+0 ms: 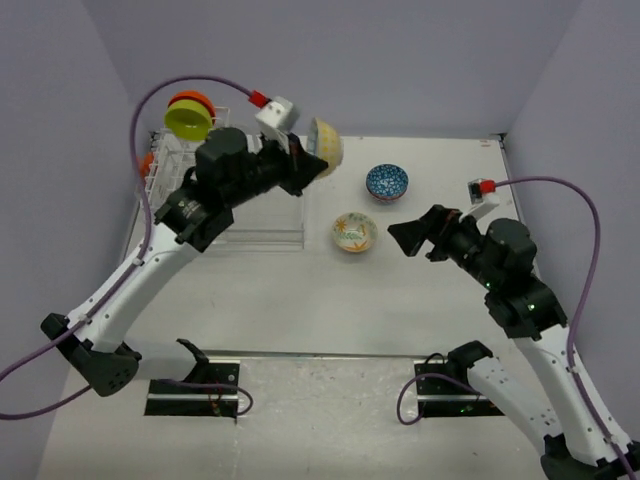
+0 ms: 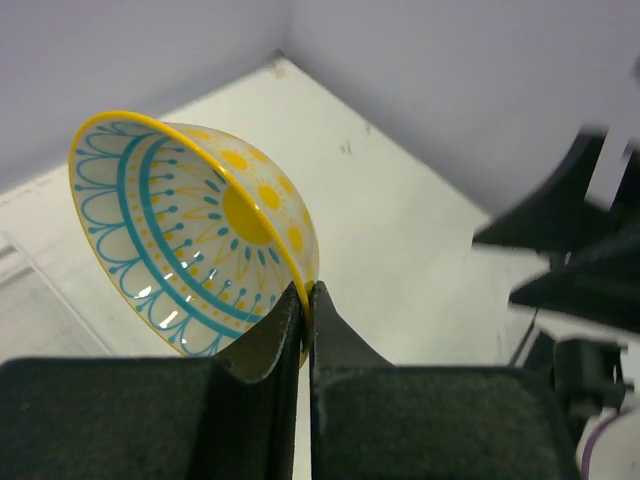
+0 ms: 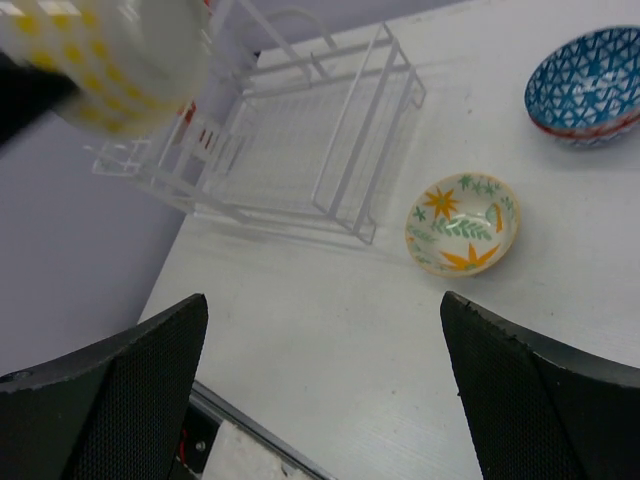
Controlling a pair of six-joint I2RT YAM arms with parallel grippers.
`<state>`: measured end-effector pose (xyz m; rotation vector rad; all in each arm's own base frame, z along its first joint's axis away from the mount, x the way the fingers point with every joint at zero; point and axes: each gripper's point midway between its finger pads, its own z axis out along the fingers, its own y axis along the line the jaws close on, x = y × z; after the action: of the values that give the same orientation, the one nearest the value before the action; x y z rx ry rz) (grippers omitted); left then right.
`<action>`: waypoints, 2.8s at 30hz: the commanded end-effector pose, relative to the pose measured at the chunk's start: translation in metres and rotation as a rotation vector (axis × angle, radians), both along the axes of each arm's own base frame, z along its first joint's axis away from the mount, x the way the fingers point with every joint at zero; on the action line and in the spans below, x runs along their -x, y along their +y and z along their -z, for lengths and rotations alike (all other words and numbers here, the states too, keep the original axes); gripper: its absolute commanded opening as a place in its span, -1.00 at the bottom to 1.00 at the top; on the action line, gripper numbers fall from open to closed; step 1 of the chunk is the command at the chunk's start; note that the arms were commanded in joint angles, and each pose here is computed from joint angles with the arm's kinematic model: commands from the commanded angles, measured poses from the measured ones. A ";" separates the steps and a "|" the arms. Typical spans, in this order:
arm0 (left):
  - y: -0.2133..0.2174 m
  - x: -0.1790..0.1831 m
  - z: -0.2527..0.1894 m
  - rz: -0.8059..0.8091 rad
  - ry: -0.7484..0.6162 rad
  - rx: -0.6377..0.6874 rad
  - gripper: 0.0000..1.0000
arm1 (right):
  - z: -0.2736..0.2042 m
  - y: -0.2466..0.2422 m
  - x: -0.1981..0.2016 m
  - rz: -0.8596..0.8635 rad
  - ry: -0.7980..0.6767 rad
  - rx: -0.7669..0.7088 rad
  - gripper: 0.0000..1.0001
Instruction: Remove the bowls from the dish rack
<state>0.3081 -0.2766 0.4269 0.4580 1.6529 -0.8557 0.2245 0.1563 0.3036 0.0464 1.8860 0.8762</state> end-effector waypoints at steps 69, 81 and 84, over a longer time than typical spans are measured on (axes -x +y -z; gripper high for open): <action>0.202 0.066 0.061 -0.911 0.008 -0.103 1.00 | 0.135 0.026 -0.165 0.162 0.299 0.239 -1.00; 0.199 0.066 0.088 -0.871 -0.015 -0.147 1.00 | 0.190 0.037 -0.165 0.091 0.430 0.241 -0.91; 0.195 0.065 0.091 -0.858 -0.018 -0.156 1.00 | 0.196 0.038 -0.164 0.078 0.446 0.239 -0.86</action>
<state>0.2405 -0.0801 0.3262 -0.1372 1.7178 -0.0626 0.3738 0.1829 0.0890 0.1858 2.4619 0.5206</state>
